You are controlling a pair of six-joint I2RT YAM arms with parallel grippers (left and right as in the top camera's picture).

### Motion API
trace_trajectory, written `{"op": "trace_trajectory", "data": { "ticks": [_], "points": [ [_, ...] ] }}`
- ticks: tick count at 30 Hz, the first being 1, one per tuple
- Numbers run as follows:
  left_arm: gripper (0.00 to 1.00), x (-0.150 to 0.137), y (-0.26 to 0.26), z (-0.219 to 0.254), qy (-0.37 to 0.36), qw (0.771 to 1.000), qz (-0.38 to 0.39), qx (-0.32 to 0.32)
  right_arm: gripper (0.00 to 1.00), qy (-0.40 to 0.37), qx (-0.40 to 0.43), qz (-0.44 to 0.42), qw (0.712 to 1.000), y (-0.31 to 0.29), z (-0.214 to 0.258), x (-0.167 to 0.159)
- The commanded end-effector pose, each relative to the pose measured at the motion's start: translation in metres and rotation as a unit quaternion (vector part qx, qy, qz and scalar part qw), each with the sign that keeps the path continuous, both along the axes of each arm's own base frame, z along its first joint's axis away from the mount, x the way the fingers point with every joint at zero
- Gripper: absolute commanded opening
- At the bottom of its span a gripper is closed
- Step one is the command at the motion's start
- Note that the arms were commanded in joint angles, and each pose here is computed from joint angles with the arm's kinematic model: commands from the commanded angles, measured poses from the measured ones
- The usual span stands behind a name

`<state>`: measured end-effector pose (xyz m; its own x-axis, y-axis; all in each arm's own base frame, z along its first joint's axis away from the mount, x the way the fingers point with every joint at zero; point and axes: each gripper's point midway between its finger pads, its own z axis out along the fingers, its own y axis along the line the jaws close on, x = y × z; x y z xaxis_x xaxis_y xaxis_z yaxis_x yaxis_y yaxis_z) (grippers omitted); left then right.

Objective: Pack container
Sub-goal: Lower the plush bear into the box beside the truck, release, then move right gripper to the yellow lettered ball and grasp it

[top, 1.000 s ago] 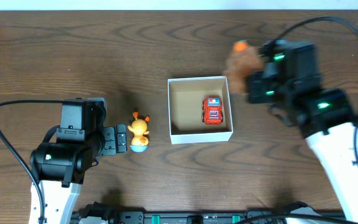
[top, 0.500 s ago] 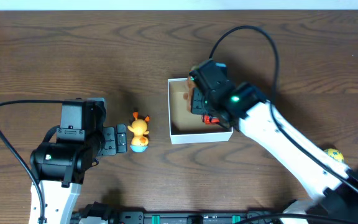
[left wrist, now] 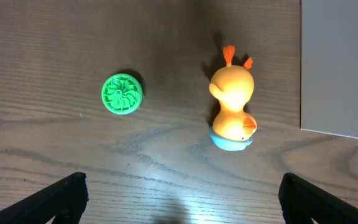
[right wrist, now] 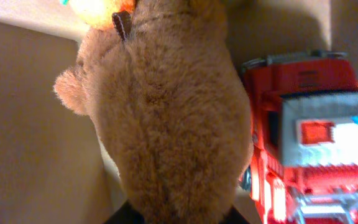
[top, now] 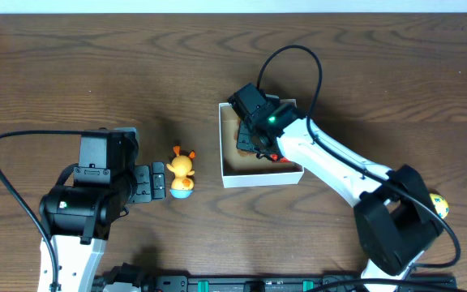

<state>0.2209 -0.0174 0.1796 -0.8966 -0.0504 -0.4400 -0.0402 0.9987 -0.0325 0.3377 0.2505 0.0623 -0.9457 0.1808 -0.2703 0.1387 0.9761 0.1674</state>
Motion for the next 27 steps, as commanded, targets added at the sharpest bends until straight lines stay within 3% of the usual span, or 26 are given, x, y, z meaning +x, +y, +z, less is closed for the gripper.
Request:
{"op": "trace_trajectory", "data": {
  "ticks": [1, 3, 10, 13, 15, 20, 27],
  "points": [
    [0.98, 0.002, 0.001, 0.005, -0.006, 1.0, 0.007, -0.002, 0.29, -0.004, -0.002, -0.004, 1.0, 0.001, -0.002, 0.003],
    [0.98, 0.002, 0.001, 0.005, -0.006, 1.0, 0.007, -0.002, 0.49, -0.015, 0.0, 0.011, 1.0, 0.004, 0.002, 0.006],
    [0.98, 0.002, 0.001, 0.005, -0.005, 1.0, 0.007, -0.002, 0.68, -0.067, 0.019, 0.049, 0.996, 0.009, 0.047, 0.018],
    [0.98, 0.002, 0.001, 0.005, -0.005, 1.0, 0.007, -0.002, 0.82, -0.113, 0.035, 0.048, 0.992, 0.002, 0.093, 0.029],
    [0.98, 0.002, 0.001, 0.005, -0.005, 1.0, 0.007, -0.002, 0.98, -0.15, 0.042, 0.029, 0.987, -0.014, 0.128, 0.036],
    [0.98, 0.001, 0.001, 0.005, -0.004, 1.0, 0.007, -0.002, 0.99, -0.192, 0.039, -0.055, 0.979, -0.089, 0.185, 0.035],
    [0.98, 0.001, 0.001, 0.005, -0.004, 1.0, 0.007, -0.002, 0.99, -0.11, -0.018, -0.248, 0.962, -0.241, 0.187, -0.013]
  ]
}}
